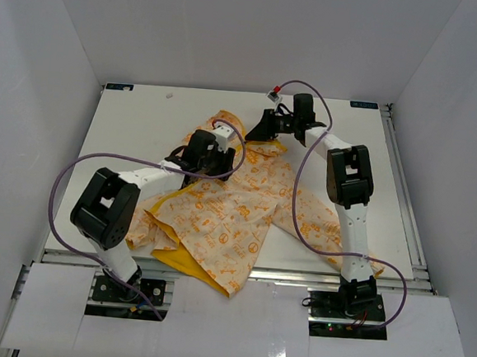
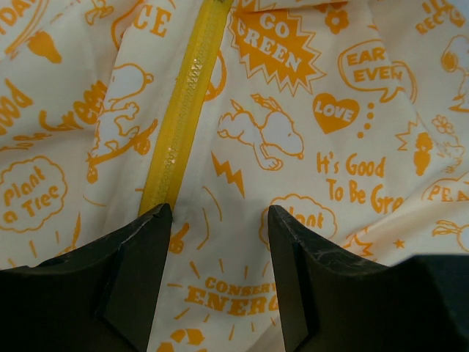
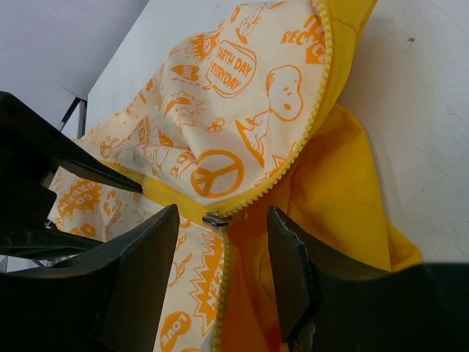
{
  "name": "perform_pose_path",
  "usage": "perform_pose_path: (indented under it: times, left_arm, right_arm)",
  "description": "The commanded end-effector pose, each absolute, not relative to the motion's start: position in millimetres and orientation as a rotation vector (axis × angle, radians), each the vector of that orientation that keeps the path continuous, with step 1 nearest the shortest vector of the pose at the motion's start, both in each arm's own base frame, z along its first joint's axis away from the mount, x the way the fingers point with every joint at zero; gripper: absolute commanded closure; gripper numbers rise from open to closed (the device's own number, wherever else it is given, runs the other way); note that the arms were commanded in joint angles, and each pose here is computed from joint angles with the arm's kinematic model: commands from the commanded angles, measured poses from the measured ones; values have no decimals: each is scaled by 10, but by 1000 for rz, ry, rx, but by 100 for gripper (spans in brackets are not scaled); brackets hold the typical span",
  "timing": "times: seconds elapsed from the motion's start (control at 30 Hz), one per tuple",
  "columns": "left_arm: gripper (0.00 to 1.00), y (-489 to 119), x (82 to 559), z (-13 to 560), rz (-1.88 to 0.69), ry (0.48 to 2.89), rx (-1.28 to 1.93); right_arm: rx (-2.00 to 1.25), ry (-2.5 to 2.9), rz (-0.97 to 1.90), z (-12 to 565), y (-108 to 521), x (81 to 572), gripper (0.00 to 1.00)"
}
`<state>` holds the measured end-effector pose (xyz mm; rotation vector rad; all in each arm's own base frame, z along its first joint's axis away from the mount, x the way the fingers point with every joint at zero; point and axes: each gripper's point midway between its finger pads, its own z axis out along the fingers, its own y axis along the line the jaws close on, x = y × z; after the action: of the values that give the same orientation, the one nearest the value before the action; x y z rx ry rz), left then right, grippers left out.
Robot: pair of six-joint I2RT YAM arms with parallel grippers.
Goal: Zip up the jacket
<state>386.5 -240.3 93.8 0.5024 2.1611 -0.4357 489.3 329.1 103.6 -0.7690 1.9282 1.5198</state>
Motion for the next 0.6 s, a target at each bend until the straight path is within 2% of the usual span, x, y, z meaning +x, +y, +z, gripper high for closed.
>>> perform_pose_path:
  times: [0.0,0.17,0.4,0.47,0.57]
  left_arm:
    - [36,-2504,4115,1126,-424,2042,527]
    - [44,-2438,4139,1012,-392,2046,491]
    - [45,-2406,4068,962,-403,2048,480]
    - [45,-2407,4055,950,-409,2048,477]
    - [46,-2394,4037,910,-409,2059,469]
  right_arm:
    - [-818,1881,1516,1083,3355,4836,43]
    - [-810,1905,1543,1023,3369,4787,46]
    - [-822,1931,1545,942,3406,4728,48]
    - [-839,1925,1551,943,3454,4694,50]
    - [-847,1922,1571,958,3487,4666,60]
